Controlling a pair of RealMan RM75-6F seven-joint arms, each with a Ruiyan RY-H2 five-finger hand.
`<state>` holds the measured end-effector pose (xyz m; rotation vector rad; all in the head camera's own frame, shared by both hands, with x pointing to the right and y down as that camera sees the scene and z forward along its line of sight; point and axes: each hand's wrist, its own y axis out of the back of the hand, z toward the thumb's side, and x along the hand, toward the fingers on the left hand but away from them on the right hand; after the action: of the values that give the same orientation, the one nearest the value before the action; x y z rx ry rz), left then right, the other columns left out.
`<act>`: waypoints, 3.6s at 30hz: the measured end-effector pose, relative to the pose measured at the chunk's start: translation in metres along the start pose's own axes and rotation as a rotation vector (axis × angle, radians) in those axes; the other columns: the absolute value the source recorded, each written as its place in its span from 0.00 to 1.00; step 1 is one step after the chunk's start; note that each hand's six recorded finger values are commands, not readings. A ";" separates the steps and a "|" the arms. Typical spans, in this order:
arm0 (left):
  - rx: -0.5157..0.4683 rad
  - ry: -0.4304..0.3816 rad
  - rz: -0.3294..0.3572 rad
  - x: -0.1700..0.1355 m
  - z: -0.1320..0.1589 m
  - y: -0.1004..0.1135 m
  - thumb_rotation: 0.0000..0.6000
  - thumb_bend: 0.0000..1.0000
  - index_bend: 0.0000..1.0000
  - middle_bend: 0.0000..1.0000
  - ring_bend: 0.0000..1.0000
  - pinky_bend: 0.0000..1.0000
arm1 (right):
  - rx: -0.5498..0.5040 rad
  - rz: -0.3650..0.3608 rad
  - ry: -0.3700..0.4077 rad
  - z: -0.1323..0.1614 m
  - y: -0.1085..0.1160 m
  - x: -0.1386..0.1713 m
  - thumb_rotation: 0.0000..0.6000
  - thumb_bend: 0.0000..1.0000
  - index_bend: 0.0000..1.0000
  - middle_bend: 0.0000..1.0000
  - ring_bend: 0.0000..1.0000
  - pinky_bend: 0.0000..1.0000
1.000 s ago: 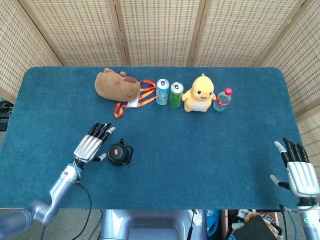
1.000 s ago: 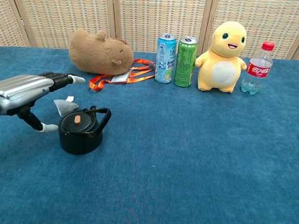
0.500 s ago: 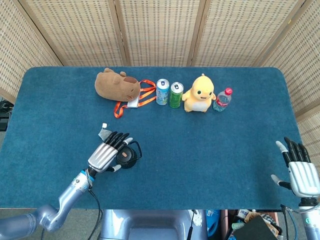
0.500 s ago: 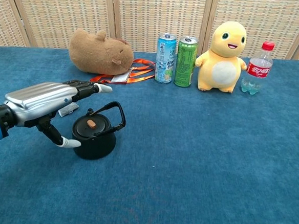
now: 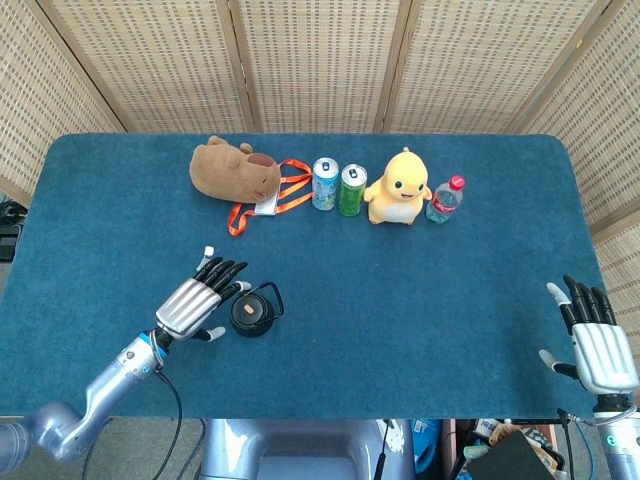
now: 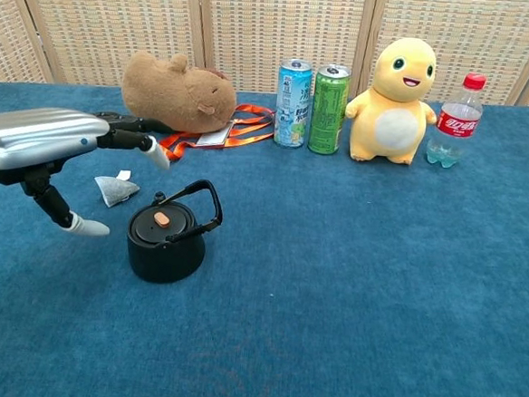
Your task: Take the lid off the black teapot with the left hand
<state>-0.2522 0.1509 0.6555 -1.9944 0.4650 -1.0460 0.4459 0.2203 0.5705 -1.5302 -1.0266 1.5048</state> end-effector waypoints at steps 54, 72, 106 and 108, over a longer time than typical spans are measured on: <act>0.089 0.046 -0.127 0.049 0.016 -0.019 1.00 0.41 0.50 0.00 0.00 0.00 | -0.023 0.006 -0.027 -0.010 0.002 -0.004 1.00 0.00 0.00 0.00 0.00 0.00; 0.056 0.055 -0.064 0.046 0.016 0.003 1.00 0.46 0.64 0.00 0.00 0.00 | -0.023 0.008 -0.025 -0.010 0.002 -0.004 1.00 0.00 0.00 0.00 0.00 0.00; -0.098 0.219 -0.028 -0.021 -0.069 0.002 1.00 0.21 0.00 0.00 0.00 0.00 | -0.011 0.020 -0.014 -0.004 -0.003 -0.003 1.00 0.00 0.00 0.00 0.00 0.00; -0.100 0.231 0.017 -0.031 -0.072 0.017 1.00 0.21 0.00 0.00 0.00 0.00 | -0.015 0.016 -0.013 -0.004 -0.002 -0.002 1.00 0.00 0.00 0.00 0.00 0.00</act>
<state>-0.3282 0.1246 0.6492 -1.9609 0.6675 -1.2712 0.4496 0.2195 0.5729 -1.5446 -1.0370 1.5230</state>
